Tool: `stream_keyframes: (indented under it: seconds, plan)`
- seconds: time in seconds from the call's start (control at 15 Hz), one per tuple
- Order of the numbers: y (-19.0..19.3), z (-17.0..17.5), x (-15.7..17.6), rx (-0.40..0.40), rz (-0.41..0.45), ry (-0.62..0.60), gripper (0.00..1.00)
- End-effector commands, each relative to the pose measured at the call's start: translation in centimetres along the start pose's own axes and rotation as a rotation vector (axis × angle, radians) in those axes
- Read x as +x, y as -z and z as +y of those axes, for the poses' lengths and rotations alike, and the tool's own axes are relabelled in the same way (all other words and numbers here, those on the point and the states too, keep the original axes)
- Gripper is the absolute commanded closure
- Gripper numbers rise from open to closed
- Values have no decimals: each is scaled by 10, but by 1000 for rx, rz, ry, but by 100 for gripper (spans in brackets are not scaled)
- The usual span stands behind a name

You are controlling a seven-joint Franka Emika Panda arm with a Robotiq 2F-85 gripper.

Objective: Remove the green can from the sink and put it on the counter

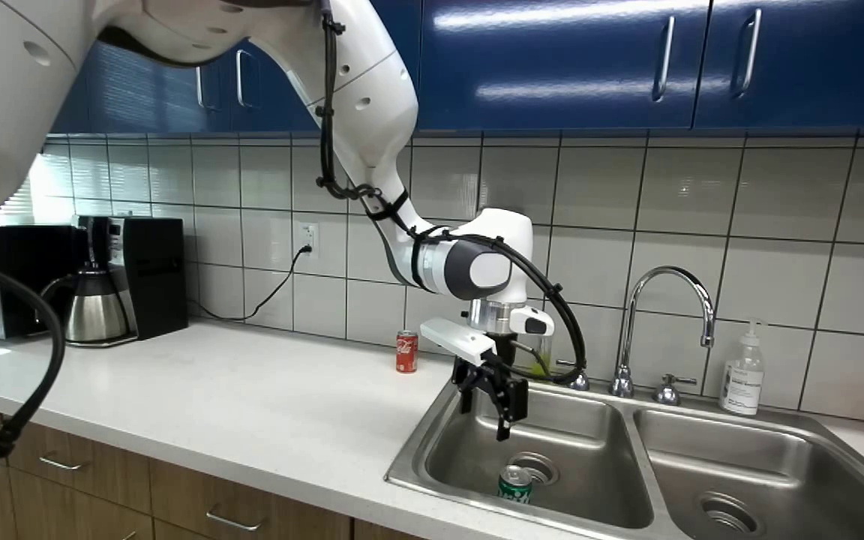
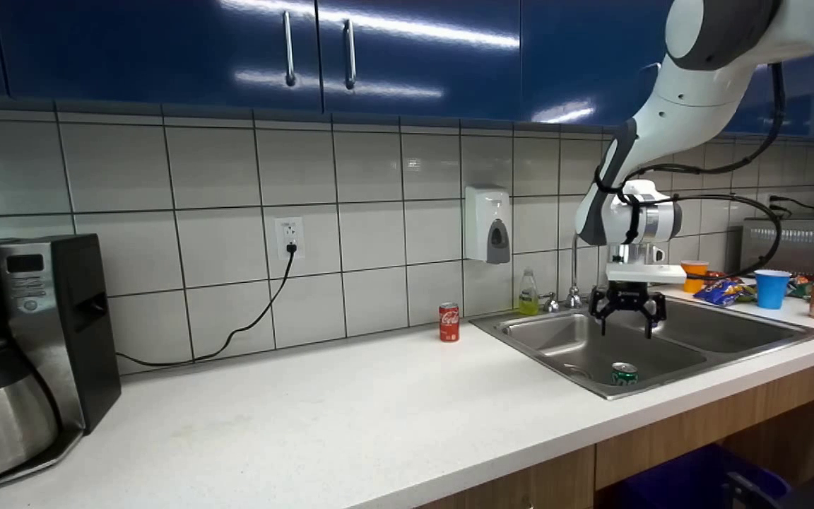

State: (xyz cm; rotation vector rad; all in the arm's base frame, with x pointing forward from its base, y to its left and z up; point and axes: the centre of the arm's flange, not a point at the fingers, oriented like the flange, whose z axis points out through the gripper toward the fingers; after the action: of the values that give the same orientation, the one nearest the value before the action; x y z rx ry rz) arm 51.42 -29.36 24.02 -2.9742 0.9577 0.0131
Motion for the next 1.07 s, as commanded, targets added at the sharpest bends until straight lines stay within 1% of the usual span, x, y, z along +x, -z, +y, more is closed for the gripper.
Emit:
stream_keyframes:
  seconds: [0.0,0.27,0.47,1.0]
  plan:
    - [-13,12,26,20,8,-12,0]
    - [-30,24,38,20,3,-40,0]
    - [-41,26,45,16,1,-46,0]
    - [-72,11,59,12,6,-26,0]
